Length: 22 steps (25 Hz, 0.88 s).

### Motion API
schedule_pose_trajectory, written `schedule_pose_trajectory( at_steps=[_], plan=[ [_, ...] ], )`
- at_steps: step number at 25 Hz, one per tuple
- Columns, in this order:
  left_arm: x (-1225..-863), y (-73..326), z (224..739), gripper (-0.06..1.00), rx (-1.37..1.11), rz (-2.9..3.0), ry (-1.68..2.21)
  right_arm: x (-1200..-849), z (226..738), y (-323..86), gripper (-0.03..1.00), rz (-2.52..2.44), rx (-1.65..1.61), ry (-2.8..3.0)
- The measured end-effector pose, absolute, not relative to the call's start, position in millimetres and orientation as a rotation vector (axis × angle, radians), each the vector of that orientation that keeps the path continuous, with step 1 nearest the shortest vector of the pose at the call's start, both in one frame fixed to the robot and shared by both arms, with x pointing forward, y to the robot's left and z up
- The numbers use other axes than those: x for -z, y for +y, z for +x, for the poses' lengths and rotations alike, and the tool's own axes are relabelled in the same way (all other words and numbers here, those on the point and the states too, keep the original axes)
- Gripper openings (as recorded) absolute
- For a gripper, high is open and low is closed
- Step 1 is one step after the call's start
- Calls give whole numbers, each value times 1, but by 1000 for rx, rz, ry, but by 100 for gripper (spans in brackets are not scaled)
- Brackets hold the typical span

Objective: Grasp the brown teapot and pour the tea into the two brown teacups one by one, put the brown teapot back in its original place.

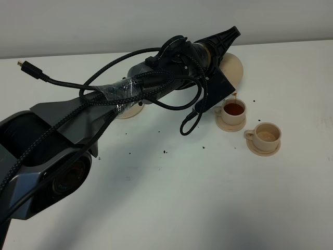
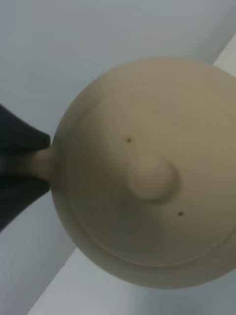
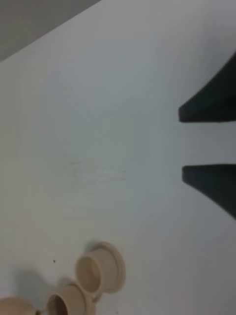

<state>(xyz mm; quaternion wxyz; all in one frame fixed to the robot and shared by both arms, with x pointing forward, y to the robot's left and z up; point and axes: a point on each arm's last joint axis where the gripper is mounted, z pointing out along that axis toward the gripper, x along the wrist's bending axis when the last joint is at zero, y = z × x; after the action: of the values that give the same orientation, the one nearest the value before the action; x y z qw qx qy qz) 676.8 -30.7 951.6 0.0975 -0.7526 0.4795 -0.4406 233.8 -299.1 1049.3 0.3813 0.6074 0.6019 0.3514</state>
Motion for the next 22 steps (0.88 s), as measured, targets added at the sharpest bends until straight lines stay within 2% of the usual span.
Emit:
schedule_pose_trajectory(
  at_steps=[22],
  plan=[
    [-948, -26, 674, 15, 1226, -2375, 1295, -1049, 234, -299, 24, 1550, -897, 1536]
  ],
)
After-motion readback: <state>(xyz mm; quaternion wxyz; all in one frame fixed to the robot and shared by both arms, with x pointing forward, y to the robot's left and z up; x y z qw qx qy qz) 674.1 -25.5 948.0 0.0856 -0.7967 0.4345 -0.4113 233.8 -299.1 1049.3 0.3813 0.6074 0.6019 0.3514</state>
